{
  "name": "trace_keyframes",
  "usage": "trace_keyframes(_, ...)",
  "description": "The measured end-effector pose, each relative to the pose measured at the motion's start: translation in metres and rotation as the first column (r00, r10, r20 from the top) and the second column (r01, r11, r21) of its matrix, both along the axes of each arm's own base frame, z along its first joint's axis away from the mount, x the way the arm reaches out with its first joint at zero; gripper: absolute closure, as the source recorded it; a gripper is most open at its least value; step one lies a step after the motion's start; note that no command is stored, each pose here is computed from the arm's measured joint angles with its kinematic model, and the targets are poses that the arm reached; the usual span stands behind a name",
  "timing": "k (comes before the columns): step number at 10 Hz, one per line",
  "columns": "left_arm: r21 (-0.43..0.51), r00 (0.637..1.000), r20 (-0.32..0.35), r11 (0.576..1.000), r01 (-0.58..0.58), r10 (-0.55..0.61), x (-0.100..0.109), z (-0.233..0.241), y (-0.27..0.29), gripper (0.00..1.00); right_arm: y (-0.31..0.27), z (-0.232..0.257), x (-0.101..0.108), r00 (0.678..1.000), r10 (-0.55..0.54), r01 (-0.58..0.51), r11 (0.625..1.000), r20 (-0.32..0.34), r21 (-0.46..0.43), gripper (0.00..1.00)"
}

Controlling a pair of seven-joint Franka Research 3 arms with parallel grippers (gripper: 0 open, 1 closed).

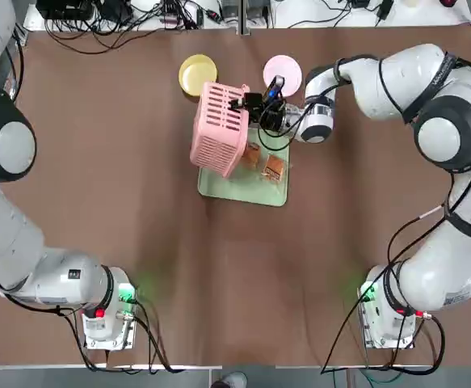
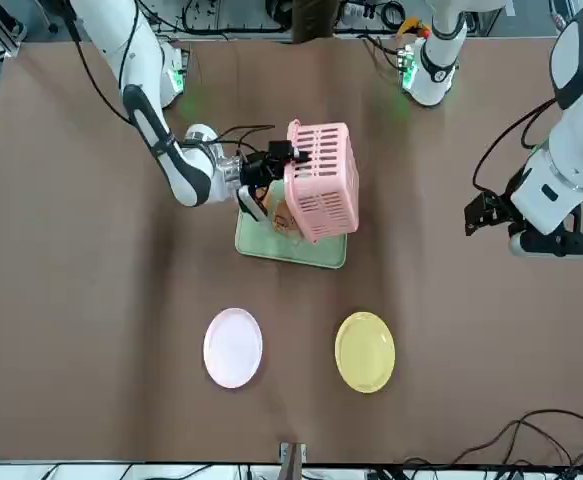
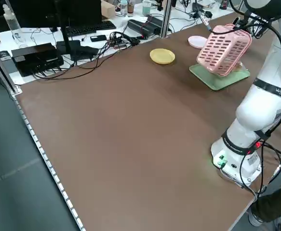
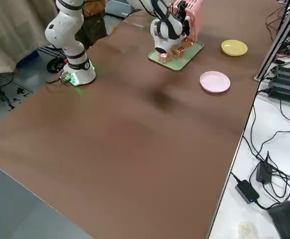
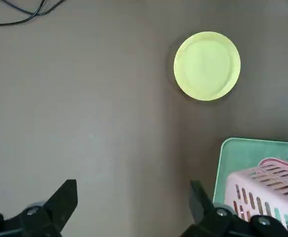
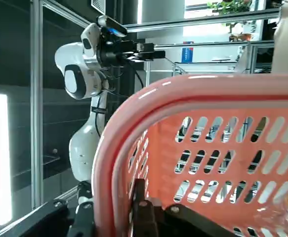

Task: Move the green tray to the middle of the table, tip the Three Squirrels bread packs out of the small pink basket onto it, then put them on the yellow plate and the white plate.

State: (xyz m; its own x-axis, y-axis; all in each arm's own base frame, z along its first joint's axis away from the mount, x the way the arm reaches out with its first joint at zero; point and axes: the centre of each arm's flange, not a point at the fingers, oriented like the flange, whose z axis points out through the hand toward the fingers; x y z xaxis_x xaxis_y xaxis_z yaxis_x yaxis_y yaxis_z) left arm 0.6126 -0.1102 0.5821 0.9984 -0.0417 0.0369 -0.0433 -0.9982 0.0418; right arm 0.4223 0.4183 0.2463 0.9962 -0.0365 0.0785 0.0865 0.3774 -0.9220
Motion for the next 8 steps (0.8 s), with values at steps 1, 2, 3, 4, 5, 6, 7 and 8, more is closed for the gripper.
trace_keyframes(1, 0.0, 1.0, 0.0, 1.0, 0.0, 0.0, 0.0, 0.0, 0.0, 0.0, 0.006, -0.003, -0.003, 1.0, 0.003, -0.003, 1.0, 0.011, 0.017, 0.94)
trace_keyframes(2, 0.0, 1.0, 0.0, 1.0, -0.001, 0.001, 0.0, 0.0, 0.001, 0.0, 0.012, -0.009, -0.005, 1.0, 0.002, -0.002, 0.999, 0.014, 0.038, 0.94)
trace_keyframes(3, 0.0, 1.0, 0.0, 1.0, -0.001, 0.001, 0.0, 0.0, 0.001, 0.0, 0.016, -0.014, -0.002, 1.0, -0.007, 0.005, 0.998, 0.028, 0.07, 0.94)
trace_keyframes(4, 0.0, 1.0, 0.0, 1.0, -0.001, 0.001, 0.0, 0.0, 0.001, 0.0, 0.018, -0.02, 0.004, 0.999, -0.013, 0.009, 0.995, 0.041, 0.1, 0.94)
trace_keyframes(5, 0.0, 1.0, 0.0, 1.0, -0.001, 0.001, 0.0, 0.0, 0.0, 0.0, 0.02, -0.026, 0.009, 0.999, -0.021, 0.015, 0.992, 0.05, 0.123, 0.94)
trace_keyframes(6, 0.0, 1.0, 0.001, 1.0, -0.001, 0.001, 0.0, 0.0, 0.0, 0.0, 0.02, -0.027, 0.013, 0.998, -0.024, 0.016, 0.989, 0.052, 0.148, 0.94)
trace_keyframes(7, 0.0, 1.0, 0.001, 1.0, -0.001, 0.001, 0.0, 0.0, 0.0, 0.0, 0.019, -0.027, 0.015, 0.998, -0.023, 0.013, 0.985, 0.054, 0.174, 0.94)
trace_keyframes(8, 0.0, 1.0, 0.001, 1.0, 0.0, 0.0, 0.0, 0.0, 0.0, 0.0, 0.018, -0.028, 0.014, 0.998, -0.029, 0.016, 0.981, 0.064, 0.193, 0.94)
